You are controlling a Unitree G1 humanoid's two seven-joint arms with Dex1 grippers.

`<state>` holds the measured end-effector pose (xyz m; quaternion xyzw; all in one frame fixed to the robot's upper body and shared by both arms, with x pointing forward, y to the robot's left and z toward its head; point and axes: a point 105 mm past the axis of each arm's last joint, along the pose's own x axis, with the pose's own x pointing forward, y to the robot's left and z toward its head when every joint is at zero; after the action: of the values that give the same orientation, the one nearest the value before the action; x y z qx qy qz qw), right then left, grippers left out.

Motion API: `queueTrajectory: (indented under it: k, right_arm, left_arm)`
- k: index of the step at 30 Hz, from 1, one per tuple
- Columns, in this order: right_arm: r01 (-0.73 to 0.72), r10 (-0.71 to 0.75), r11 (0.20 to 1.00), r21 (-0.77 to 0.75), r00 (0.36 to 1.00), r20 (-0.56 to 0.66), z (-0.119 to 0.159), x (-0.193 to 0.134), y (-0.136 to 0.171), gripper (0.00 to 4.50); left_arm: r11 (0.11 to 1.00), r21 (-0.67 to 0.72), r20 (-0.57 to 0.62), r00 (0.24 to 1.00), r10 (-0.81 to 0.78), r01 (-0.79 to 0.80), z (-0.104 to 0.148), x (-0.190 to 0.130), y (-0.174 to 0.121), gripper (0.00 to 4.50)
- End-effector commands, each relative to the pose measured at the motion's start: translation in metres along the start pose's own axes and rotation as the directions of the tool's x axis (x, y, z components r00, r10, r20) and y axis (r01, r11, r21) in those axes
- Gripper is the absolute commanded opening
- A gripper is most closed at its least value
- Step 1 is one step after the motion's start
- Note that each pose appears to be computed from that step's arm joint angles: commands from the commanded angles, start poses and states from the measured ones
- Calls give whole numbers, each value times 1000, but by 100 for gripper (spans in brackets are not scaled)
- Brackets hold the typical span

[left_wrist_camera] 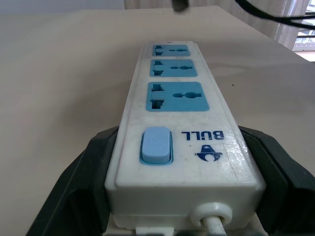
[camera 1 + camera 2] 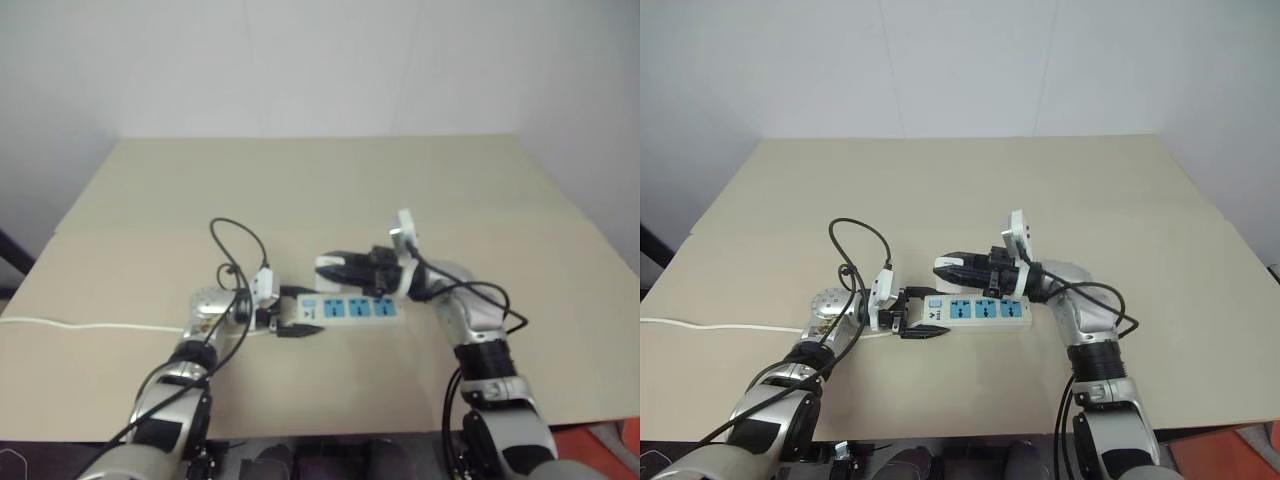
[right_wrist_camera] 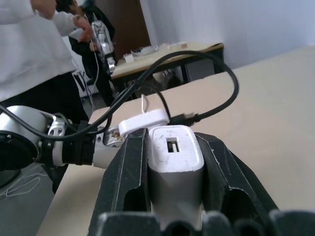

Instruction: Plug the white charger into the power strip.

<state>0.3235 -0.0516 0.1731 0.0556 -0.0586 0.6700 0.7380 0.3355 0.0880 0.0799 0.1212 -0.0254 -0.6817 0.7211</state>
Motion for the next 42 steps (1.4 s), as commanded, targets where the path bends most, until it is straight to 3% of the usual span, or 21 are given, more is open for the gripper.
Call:
queueTrajectory:
  k: [1, 19, 42]
  right_arm:
    - [-64, 67, 994, -88, 997, 32, 2, 1, 9, 114]
    - [-3, -5, 989, -147, 999, -48, -14, -12, -17, 114]
    - [-16, -5, 985, -172, 992, -123, -31, -13, -18, 114]
  left_arm:
    - [997, -31, -52, 996, -69, 68, -12, 3, -13, 329]
    - [997, -33, -54, 996, -74, 72, -13, 3, -14, 329]
    - [998, -23, -52, 997, -62, 61, -12, 5, -12, 329]
